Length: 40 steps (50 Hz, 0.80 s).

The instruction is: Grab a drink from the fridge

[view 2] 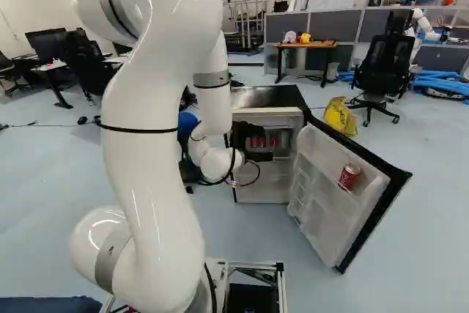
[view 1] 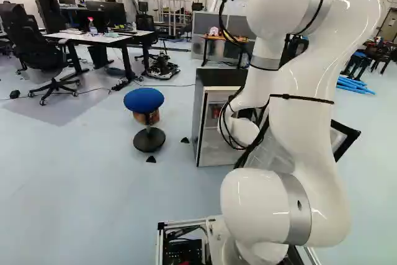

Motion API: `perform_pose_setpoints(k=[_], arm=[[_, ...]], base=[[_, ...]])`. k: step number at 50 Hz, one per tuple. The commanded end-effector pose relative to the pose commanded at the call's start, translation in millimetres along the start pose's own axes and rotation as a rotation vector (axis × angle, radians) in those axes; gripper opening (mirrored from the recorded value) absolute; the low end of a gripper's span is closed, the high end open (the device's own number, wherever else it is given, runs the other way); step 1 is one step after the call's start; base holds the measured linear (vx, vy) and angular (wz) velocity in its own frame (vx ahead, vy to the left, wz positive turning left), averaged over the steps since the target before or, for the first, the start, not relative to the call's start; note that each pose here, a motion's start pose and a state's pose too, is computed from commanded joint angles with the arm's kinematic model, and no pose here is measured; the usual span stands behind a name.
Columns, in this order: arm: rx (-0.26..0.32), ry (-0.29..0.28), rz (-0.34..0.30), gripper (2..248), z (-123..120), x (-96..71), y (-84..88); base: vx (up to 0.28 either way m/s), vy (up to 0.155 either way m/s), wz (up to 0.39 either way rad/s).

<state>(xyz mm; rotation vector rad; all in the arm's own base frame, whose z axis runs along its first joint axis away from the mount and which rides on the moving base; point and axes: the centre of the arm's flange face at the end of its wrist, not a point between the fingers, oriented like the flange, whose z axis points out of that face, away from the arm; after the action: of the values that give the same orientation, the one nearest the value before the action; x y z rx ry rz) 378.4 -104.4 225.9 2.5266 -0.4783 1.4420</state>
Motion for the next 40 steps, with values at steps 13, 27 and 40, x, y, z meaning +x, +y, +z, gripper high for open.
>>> perform_pose_setpoints(k=[13,27,40], arm=[[0.002,-0.018,-0.004,247,19,-7.8,-3.0],[0.012,-0.031,-0.011,247,40,-16.0,-5.9],[0.023,-0.033,-0.018,247,61,-23.3,-7.2]], base=[[0.0,0.0,0.0],[0.0,0.0,0.0],[0.0,0.0,0.0]])
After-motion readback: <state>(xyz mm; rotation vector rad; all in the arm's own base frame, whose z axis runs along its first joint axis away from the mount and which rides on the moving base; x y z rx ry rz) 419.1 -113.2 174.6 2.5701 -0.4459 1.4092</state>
